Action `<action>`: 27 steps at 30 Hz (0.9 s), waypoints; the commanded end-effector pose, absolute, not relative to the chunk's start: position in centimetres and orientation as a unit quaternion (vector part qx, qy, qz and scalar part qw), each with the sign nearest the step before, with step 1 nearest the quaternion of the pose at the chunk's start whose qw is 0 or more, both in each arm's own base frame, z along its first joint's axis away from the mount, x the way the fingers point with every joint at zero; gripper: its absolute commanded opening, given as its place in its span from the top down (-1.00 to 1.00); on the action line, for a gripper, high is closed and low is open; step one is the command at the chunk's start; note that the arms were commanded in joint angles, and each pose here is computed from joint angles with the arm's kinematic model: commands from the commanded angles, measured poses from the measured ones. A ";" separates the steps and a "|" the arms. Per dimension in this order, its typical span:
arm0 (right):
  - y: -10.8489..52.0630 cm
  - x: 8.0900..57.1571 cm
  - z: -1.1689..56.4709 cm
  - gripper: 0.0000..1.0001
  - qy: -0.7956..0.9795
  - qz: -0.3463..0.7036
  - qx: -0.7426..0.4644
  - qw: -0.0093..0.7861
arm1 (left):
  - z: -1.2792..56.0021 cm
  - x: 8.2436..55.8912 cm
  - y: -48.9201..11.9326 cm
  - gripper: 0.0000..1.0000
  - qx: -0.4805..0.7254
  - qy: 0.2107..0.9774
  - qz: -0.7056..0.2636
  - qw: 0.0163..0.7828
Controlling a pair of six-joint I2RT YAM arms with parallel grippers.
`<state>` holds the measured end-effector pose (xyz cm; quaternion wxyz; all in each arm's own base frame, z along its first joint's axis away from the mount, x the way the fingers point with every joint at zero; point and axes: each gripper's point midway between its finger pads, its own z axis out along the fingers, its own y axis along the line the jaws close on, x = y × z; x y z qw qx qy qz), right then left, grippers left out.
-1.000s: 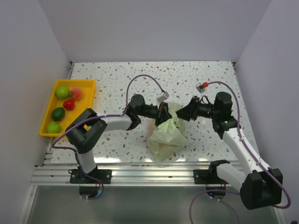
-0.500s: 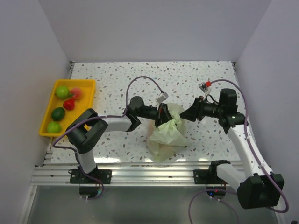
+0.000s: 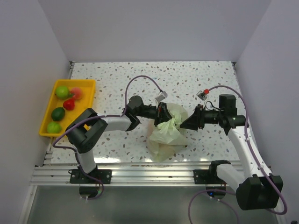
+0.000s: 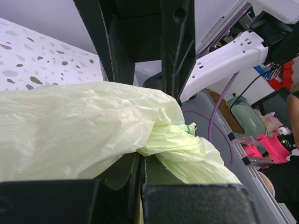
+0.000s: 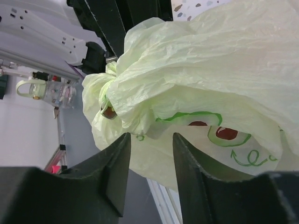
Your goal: Place the fake fruits into the plastic bag and tie a complex knot
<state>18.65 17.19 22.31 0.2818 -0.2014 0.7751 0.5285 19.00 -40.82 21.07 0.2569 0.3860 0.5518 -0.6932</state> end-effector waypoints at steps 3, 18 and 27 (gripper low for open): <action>17.9 20.2 23.1 0.22 0.747 0.552 -0.201 0.312 | 23.0 19.3 -40.9 1.00 0.397 0.524 -0.697 0.288; 19.5 22.7 25.7 1.00 0.718 0.564 -0.212 0.348 | 22.4 17.8 -41.0 1.00 0.405 0.517 -0.704 0.269; 20.7 22.9 25.0 1.00 0.726 0.553 -0.201 0.357 | 22.7 16.4 -41.1 1.00 0.410 0.501 -0.713 0.266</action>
